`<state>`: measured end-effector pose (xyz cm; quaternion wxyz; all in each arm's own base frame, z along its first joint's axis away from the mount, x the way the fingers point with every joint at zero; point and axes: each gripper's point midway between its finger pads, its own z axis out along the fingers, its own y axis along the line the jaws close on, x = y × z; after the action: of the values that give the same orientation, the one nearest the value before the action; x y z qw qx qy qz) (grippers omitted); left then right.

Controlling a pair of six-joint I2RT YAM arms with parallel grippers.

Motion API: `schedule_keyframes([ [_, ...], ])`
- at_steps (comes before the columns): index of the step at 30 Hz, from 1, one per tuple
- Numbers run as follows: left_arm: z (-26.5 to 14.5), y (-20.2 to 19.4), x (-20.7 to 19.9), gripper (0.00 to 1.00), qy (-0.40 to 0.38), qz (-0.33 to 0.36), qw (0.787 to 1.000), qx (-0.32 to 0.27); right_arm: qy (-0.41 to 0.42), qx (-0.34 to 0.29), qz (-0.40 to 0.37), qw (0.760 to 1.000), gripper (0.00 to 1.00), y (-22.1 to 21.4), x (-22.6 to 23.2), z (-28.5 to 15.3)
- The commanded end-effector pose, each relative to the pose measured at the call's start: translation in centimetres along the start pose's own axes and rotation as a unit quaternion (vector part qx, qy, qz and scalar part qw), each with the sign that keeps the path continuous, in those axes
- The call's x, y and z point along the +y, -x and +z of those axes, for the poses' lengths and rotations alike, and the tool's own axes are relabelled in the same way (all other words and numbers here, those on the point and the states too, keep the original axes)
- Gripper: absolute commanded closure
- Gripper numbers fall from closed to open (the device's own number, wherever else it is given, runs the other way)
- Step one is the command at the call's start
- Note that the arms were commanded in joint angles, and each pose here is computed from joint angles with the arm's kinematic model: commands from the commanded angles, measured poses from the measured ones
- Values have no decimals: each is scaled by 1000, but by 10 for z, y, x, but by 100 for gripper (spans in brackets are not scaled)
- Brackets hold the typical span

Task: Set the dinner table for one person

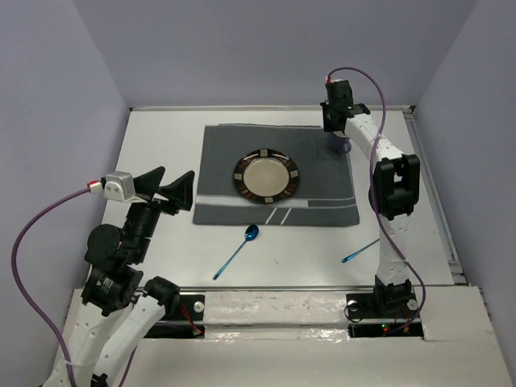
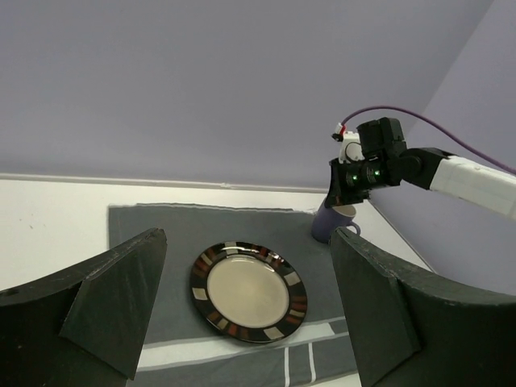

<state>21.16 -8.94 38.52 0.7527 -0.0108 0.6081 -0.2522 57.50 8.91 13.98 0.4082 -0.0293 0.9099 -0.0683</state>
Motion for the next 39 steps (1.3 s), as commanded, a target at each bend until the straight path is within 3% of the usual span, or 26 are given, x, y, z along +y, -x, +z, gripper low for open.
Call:
schedule_keyframes([
  [1,6,5,3,7,5,7,1000,-13,10,-96,6,995,100,73,0,-30],
  [18,9,2,5,6,11,8,1000,-10,18,-72,-16,997,98,54,25,2],
  [19,9,2,6,6,12,7,1000,-9,11,-72,-13,997,73,55,22,0],
  [22,10,1,6,6,11,8,1000,-8,-1,-77,0,997,26,65,14,-15],
  [24,10,1,5,6,8,8,1000,-7,2,-85,27,996,17,73,13,-30],
  [27,10,1,3,6,4,6,1000,-7,-2,-113,80,990,16,91,1,-72],
  [30,8,3,-1,6,-6,3,1000,-9,-23,-117,146,982,21,77,-19,-116],
  [31,7,4,-3,6,-10,0,1000,-10,-36,-81,167,982,23,36,-19,-106],
  [33,3,9,-6,6,-19,-3,1000,-19,-57,-100,212,970,28,18,-40,-145],
  [34,1,11,-8,6,-21,-4,1000,-22,-80,-56,239,966,36,-39,-42,-135],
  [36,-4,17,-12,6,-31,-8,999,-31,-101,-56,275,955,41,-72,-60,-158],
  [38,-6,18,-14,6,-36,-9,999,-33,-129,-15,330,935,43,-124,-73,-164],
  [39,-6,19,-15,6,-38,-9,999,-34,-149,27,337,929,44,-171,-77,-163],
])
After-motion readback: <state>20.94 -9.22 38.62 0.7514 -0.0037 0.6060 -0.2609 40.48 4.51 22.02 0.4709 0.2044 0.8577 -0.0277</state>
